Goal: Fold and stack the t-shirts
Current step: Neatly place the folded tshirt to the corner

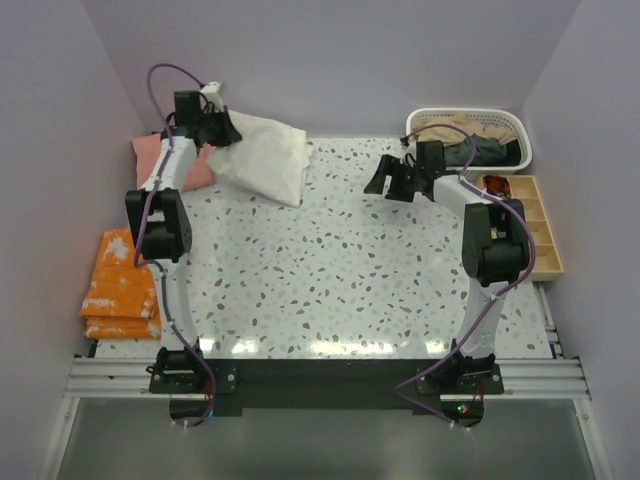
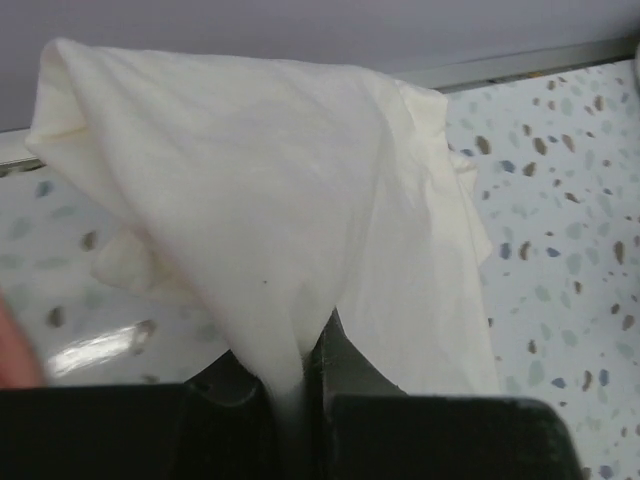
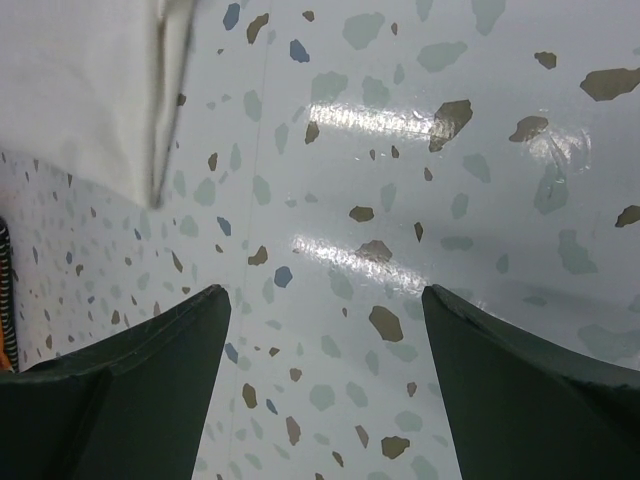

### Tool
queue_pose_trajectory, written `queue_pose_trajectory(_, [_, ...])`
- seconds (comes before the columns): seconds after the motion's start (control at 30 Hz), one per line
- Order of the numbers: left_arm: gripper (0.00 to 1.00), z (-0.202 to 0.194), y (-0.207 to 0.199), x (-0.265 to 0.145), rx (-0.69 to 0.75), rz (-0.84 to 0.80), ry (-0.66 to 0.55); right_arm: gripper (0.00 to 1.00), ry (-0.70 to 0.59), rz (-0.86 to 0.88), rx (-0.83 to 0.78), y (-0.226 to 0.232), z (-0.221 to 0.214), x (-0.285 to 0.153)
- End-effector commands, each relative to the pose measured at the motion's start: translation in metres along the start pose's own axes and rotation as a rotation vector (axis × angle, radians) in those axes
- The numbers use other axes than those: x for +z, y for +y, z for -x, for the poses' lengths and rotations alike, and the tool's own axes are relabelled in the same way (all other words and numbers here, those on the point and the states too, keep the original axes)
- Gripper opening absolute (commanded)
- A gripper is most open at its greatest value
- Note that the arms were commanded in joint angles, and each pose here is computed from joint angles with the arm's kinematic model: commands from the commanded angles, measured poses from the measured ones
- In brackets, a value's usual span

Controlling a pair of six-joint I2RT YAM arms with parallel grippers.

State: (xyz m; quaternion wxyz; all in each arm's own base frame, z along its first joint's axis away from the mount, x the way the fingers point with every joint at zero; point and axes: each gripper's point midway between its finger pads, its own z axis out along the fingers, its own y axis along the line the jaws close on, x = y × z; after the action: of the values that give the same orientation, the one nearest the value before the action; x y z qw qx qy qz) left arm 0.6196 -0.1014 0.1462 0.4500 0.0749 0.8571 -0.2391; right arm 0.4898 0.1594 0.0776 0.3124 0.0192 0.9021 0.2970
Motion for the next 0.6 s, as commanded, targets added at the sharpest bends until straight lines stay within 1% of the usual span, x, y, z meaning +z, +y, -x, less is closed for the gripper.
queue_pose_trajectory(0.0, [0.00, 0.035, 0.102, -0.074, 0.035, 0.266, -0.022, 0.82, -0.052, 0.065, -0.028, 0.021, 0.019, -0.008])
queue_pose_trajectory(0.07, [0.00, 0.048, 0.137, -0.098, 0.036, 0.351, -0.056, 0.82, -0.043, 0.069, -0.025, 0.020, 0.017, -0.005])
queue_pose_trajectory(0.1, [0.00, 0.051, 0.147, -0.104, 0.025, 0.356, -0.072, 0.82, -0.043, 0.074, -0.024, 0.021, 0.017, -0.005])
queue_pose_trajectory(0.13, [0.00, 0.061, 0.166, -0.119, 0.018, 0.379, -0.108, 0.82, -0.036, 0.081, -0.024, 0.022, 0.016, -0.004])
queue_pose_trajectory(0.17, [0.00, 0.066, 0.176, -0.126, 0.015, 0.392, -0.123, 0.82, -0.028, 0.080, -0.020, 0.020, 0.013, -0.001])
queue_pose_trajectory(0.2, [0.00, 0.061, 0.190, -0.124, 0.006, 0.402, -0.119, 0.82, -0.026, 0.080, -0.018, 0.020, 0.012, 0.001])
queue_pose_trajectory(0.23, [0.00, 0.076, 0.203, -0.138, 0.014, 0.427, -0.155, 0.82, -0.024, 0.081, -0.016, 0.019, 0.011, 0.003])
queue_pose_trajectory(0.27, [0.00, 0.077, 0.212, -0.142, 0.016, 0.451, -0.158, 0.82, -0.015, 0.083, -0.013, 0.018, 0.009, 0.006])
queue_pose_trajectory(0.33, [0.00, 0.072, 0.234, -0.150, 0.040, 0.502, -0.151, 0.82, -0.004, 0.090, -0.007, 0.018, 0.005, 0.010])
queue_pose_trajectory(0.43, [0.00, 0.052, 0.258, -0.158, 0.018, 0.585, -0.136, 0.82, 0.009, 0.099, -0.003, 0.019, 0.001, 0.016])
queue_pose_trajectory(0.47, [0.30, 0.047, 0.266, -0.161, 0.009, 0.636, -0.133, 0.82, 0.014, 0.104, -0.004, 0.021, 0.000, 0.017])
queue_pose_trajectory(0.5, [0.58, 0.043, 0.267, -0.161, 0.000, 0.649, -0.138, 0.82, 0.021, 0.105, -0.004, 0.021, -0.001, 0.018])
queue_pose_trajectory(0.53, [0.98, 0.043, 0.265, -0.161, -0.014, 0.645, -0.145, 0.82, 0.018, 0.107, -0.011, 0.023, 0.001, 0.017])
queue_pose_trajectory(0.57, [1.00, 0.043, 0.261, -0.159, -0.013, 0.614, -0.149, 0.82, 0.020, 0.105, -0.018, 0.025, 0.000, 0.016])
